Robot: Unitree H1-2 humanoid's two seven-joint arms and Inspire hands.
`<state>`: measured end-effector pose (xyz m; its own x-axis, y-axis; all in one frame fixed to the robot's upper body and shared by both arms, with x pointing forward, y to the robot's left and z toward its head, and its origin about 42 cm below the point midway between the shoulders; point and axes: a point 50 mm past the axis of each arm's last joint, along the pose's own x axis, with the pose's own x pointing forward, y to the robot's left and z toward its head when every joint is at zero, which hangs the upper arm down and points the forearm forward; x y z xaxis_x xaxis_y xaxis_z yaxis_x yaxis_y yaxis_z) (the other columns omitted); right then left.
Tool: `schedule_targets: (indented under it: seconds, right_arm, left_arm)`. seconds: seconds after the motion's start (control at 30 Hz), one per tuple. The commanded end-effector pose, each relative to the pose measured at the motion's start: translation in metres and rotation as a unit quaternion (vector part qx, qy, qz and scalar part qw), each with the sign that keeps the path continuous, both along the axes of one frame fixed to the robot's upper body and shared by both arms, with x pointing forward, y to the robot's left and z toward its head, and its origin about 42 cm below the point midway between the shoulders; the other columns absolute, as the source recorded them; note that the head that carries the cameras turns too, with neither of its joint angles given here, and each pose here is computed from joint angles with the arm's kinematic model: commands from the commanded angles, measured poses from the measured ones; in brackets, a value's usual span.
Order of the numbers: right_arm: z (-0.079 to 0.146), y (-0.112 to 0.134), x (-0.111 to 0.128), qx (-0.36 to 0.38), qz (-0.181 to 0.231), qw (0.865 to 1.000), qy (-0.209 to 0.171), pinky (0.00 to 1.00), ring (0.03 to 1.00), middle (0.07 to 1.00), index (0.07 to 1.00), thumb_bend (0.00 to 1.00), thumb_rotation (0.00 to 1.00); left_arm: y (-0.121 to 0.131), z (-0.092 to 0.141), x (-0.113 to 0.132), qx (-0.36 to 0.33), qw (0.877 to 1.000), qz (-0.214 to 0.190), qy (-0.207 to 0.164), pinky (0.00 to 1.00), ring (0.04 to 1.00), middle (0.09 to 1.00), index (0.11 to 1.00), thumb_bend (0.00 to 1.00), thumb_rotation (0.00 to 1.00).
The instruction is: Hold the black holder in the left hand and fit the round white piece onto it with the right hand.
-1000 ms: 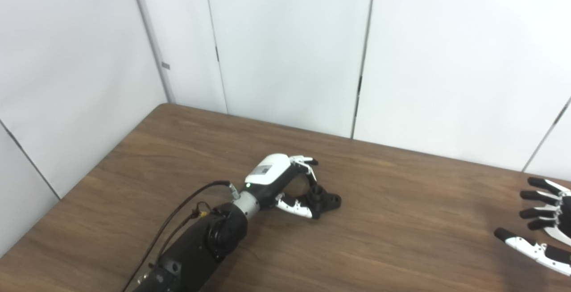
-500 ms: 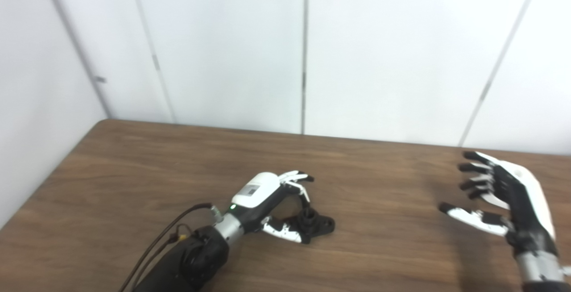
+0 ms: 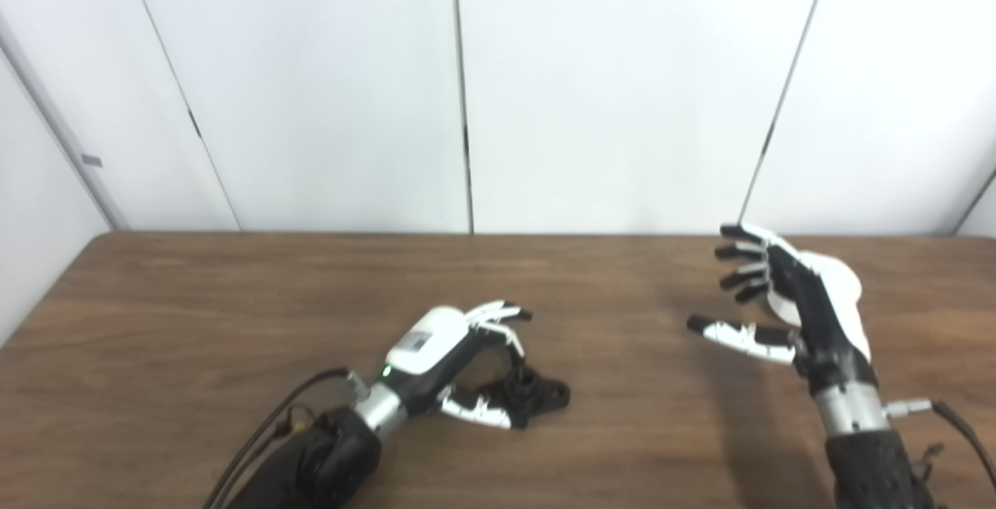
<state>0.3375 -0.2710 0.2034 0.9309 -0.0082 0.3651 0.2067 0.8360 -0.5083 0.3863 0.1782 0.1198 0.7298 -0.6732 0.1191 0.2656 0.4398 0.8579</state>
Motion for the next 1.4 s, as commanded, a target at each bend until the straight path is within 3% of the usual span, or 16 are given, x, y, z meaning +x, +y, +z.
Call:
schedule_targets:
  seconds: [0.0, 0.5, 0.77, 0.9, 1.03, 1.23, 1.37]
  right_arm:
    - [0.023, 0.005, 0.004, 0.0, 0.006, 0.999, -0.044, 0.47, 0.565, 0.707, 0.787, 0.57, 0.11]
    - [0.033, 0.002, 0.008, -0.012, 0.009, 0.998, -0.054, 0.48, 0.566, 0.703, 0.785, 0.58, 0.1]
    - [0.063, -0.021, 0.015, -0.095, 0.021, 0.995, -0.035, 0.52, 0.613, 0.718, 0.77, 0.63, 0.15]
    - [0.087, -0.038, 0.02, -0.171, 0.018, 0.985, -0.011, 0.52, 0.651, 0.745, 0.757, 0.68, 0.19]
    - [0.12, -0.057, 0.025, -0.239, 0.0, 0.97, 0.037, 0.59, 0.741, 0.816, 0.771, 0.73, 0.19]
    - [0.142, -0.071, 0.034, -0.299, -0.033, 0.952, 0.052, 0.72, 0.837, 0.852, 0.773, 0.82, 0.12]
    - [0.149, -0.079, 0.04, -0.349, -0.056, 0.932, 0.079, 0.74, 0.874, 0.884, 0.798, 0.85, 0.18]
  left_arm:
    - [-0.013, -0.019, -0.008, 0.041, 0.998, -0.036, 0.03, 0.72, 0.919, 0.877, 0.486, 0.52, 0.07]
    - [-0.012, -0.032, -0.005, 0.057, 0.997, -0.036, 0.043, 0.69, 0.907, 0.874, 0.486, 0.52, 0.07]
    - [-0.002, -0.038, -0.004, 0.084, 0.996, -0.017, 0.032, 0.7, 0.911, 0.88, 0.487, 0.52, 0.07]
    - [0.003, -0.04, -0.005, 0.085, 0.996, -0.014, 0.034, 0.72, 0.913, 0.882, 0.487, 0.52, 0.07]
    - [0.011, -0.043, -0.005, 0.084, 0.996, -0.01, 0.039, 0.71, 0.911, 0.877, 0.486, 0.52, 0.07]
    - [0.02, -0.049, -0.007, 0.09, 0.995, -0.007, 0.038, 0.71, 0.905, 0.873, 0.487, 0.52, 0.07]
    - [0.025, -0.052, -0.008, 0.092, 0.995, -0.005, 0.039, 0.7, 0.9, 0.87, 0.487, 0.52, 0.07]
